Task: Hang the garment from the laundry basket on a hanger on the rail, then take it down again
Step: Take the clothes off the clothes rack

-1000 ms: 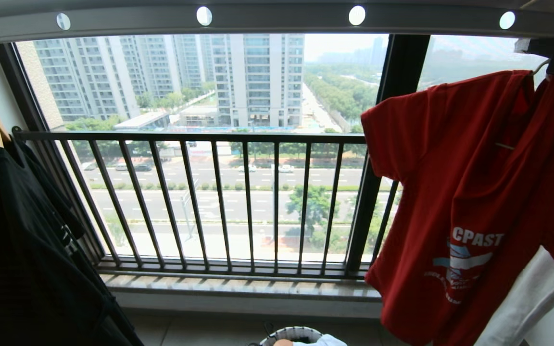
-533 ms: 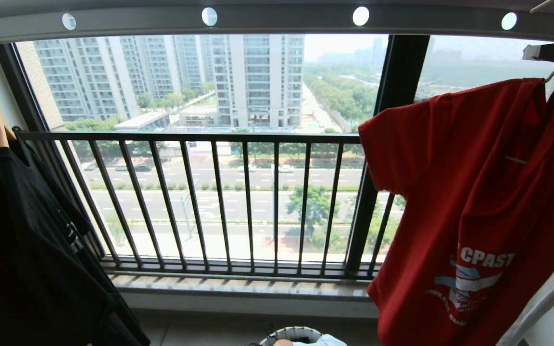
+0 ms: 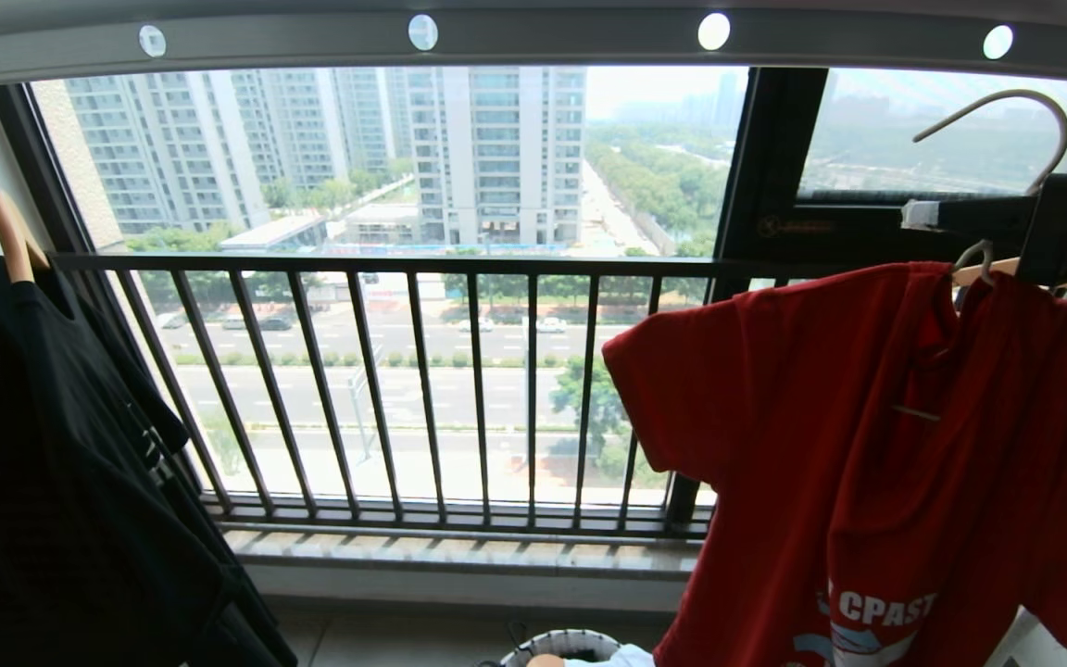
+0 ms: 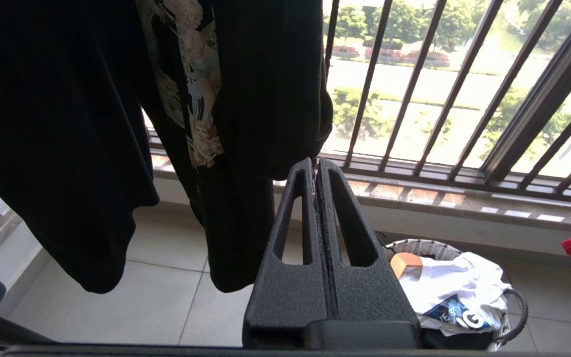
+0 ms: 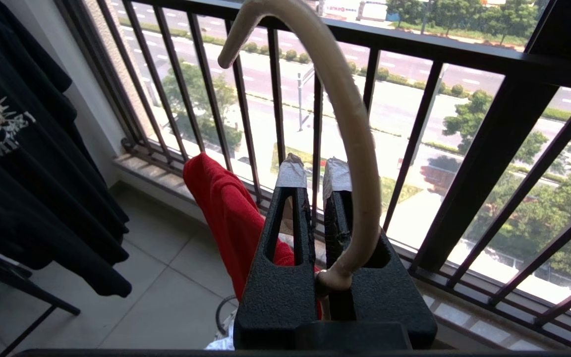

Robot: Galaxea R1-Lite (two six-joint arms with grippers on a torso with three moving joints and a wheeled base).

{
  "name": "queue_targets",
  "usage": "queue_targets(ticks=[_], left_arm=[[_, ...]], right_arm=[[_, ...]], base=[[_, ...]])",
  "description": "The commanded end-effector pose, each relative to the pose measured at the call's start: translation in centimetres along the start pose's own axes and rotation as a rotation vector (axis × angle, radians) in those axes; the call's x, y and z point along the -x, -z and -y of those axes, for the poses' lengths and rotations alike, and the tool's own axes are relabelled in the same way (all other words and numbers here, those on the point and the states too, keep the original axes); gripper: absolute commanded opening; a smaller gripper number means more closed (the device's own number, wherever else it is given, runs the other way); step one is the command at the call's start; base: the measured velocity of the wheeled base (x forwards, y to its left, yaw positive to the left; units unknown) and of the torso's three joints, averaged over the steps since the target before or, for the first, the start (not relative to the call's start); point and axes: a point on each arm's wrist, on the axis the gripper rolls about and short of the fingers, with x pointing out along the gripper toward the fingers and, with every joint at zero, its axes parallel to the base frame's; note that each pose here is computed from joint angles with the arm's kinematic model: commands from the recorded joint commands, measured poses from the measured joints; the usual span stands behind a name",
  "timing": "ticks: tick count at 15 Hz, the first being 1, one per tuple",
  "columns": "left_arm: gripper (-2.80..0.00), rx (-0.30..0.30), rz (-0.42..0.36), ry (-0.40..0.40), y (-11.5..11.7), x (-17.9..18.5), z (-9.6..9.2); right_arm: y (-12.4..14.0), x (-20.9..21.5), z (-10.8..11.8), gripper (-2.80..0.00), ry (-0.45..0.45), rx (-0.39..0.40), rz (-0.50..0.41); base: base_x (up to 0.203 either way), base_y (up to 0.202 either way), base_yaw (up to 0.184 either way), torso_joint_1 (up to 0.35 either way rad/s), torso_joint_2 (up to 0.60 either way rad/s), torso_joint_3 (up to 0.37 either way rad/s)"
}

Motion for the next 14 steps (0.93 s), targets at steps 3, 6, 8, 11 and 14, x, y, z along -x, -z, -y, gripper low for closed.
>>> queue_targets(ticks=[3,6,8,11,14], left_arm=[[-2.80,0.001,-0.001,-0.001,0.0,0.0,0.0],[-2.80,0.001,-0.001,-0.001,0.0,0.0,0.0],[-2.80,0.001,-0.001,-0.001,0.0,0.0,0.0],[-2.80,0.001,-0.001,-0.001,0.0,0.0,0.0],[-2.80,0.001,0.000,-0.001,0.0,0.0,0.0]], right_arm=[[3.2,-1.4,-0.1,-2.80,-0.140,-0.006,-0.023],[3.7,-1.1,-0.2,-2.80,-0.141,-0.011,-0.034],[3.8,-0.9,-0.7,-2.80,-0.171,0.000,-0.027],[3.2,-0.9,-1.8,-2.80,-0.238,0.023,0.016],[3.6,-0.9,-2.2,-2.80,-0.256,0.018,0.004]], base=[[0.000,0.000,0.000,0.000,0.00,0.000],[0.000,0.000,0.000,0.000,0.00,0.000],[0.000,0.000,0.000,0.000,0.00,0.000],[0.000,0.000,0.000,0.000,0.00,0.000],[0.000,0.000,0.000,0.000,0.00,0.000]])
